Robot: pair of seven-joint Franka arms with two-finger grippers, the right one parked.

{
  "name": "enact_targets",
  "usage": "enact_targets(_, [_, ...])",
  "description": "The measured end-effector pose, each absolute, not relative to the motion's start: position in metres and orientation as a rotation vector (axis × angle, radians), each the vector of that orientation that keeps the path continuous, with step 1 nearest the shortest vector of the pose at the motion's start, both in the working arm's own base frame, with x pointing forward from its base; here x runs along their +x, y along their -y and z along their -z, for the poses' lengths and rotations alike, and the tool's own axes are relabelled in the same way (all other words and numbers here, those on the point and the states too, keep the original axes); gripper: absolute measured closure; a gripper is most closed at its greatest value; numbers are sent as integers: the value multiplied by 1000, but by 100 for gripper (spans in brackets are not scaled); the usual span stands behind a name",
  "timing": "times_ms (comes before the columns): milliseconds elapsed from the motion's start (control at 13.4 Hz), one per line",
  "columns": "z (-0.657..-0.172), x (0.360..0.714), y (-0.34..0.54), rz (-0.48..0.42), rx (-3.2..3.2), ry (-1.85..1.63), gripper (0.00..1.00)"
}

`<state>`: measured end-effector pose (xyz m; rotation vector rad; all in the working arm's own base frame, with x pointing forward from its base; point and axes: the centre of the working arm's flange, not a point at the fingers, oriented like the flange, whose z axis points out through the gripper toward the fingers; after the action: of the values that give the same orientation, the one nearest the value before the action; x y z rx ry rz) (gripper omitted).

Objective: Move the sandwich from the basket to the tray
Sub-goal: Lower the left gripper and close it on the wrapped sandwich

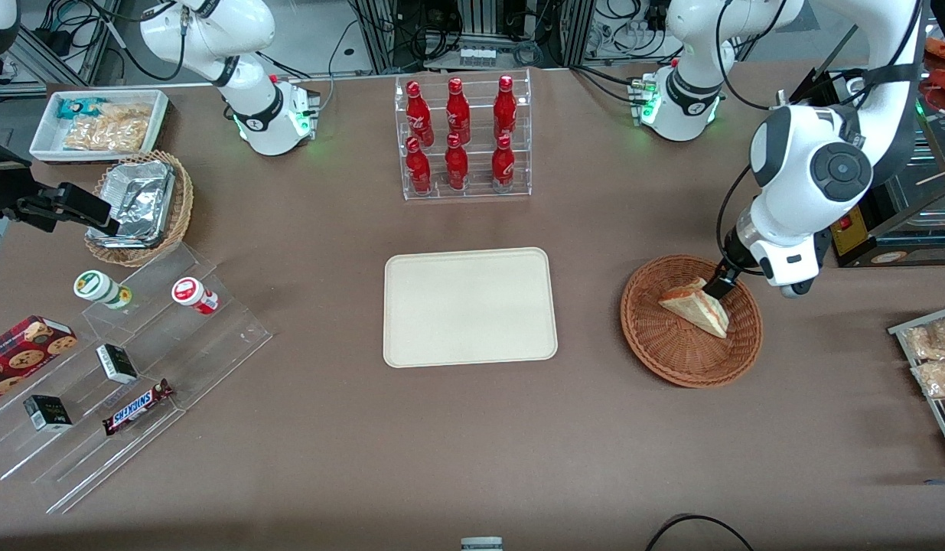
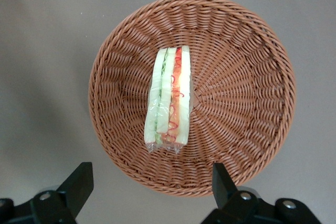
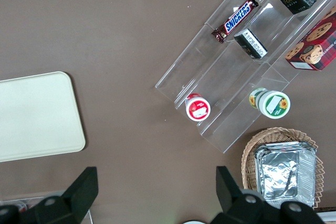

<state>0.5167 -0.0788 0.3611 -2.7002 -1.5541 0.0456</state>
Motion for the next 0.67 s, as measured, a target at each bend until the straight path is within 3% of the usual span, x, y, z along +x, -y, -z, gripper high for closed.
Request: enact_targets(673, [-290,530,79,-83,-2692,1633,0])
